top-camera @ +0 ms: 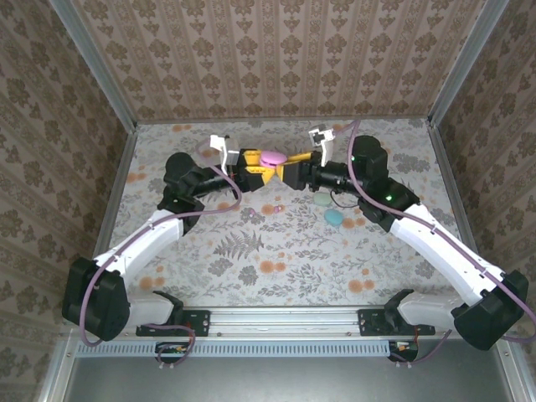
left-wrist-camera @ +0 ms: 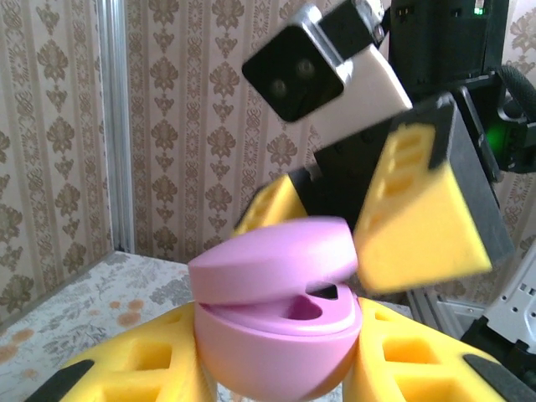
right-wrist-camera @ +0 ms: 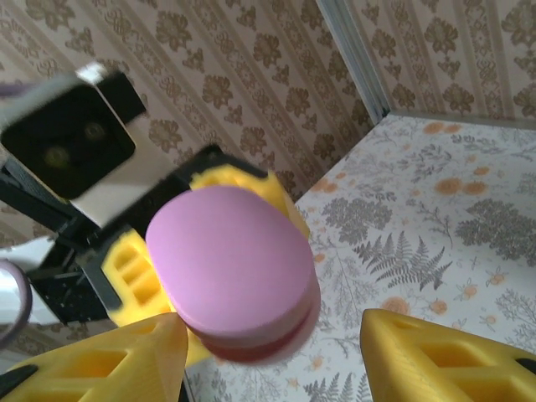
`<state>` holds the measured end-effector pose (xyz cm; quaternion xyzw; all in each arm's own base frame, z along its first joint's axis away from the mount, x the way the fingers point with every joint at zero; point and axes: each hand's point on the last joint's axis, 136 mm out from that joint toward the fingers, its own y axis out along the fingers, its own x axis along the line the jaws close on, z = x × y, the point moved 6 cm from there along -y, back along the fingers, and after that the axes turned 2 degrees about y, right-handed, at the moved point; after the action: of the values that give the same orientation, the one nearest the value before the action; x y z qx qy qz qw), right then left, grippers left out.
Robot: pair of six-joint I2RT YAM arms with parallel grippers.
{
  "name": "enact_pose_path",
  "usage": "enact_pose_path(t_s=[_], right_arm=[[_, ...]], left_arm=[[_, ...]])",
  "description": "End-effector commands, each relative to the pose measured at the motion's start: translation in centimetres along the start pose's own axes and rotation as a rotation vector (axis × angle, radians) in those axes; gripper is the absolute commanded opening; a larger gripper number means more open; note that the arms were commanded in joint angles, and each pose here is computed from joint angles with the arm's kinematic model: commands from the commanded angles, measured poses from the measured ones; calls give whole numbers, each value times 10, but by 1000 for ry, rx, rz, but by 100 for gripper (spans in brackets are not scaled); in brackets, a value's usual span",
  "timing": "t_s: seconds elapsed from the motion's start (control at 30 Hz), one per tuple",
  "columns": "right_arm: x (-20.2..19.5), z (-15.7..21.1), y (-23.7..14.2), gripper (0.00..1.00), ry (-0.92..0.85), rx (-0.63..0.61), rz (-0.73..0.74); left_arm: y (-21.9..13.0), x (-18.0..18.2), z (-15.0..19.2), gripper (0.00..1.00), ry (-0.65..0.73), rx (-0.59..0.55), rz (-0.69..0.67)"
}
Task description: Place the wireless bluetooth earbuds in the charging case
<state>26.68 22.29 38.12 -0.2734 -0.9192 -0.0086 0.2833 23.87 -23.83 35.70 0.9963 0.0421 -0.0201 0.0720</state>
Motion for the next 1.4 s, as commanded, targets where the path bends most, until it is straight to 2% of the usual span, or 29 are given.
enact_pose_path(t_s=[0.0,0.57,0.8,0.93,1.0,1.07,1.2,1.37], right_arm=[[-1,-19,-2,58,20,-67,26],[-6,-28,1,60,46,-80,63],[11,-28,-10,68,21,-79,-25],[7,-30,-25,68,42,-112,31],[-3,-28,-31,67,63,-121,100],[-30,-19,-33,62,114,-97,262],[-97,18,-27,51,293,59,562],[-149,68,20,43,408,311,576]], left_arm=[[4,-14,-8,29,45,2,107],[3,-13,-5,30,46,7,78],[-3,11,4,31,48,-16,-153],[-9,20,5,30,51,-35,-216],[-14,24,5,30,41,-48,-253],[-21,28,5,30,41,-65,-296],[-40,31,0,30,64,-82,-379],[-59,28,-7,30,103,-76,-470]])
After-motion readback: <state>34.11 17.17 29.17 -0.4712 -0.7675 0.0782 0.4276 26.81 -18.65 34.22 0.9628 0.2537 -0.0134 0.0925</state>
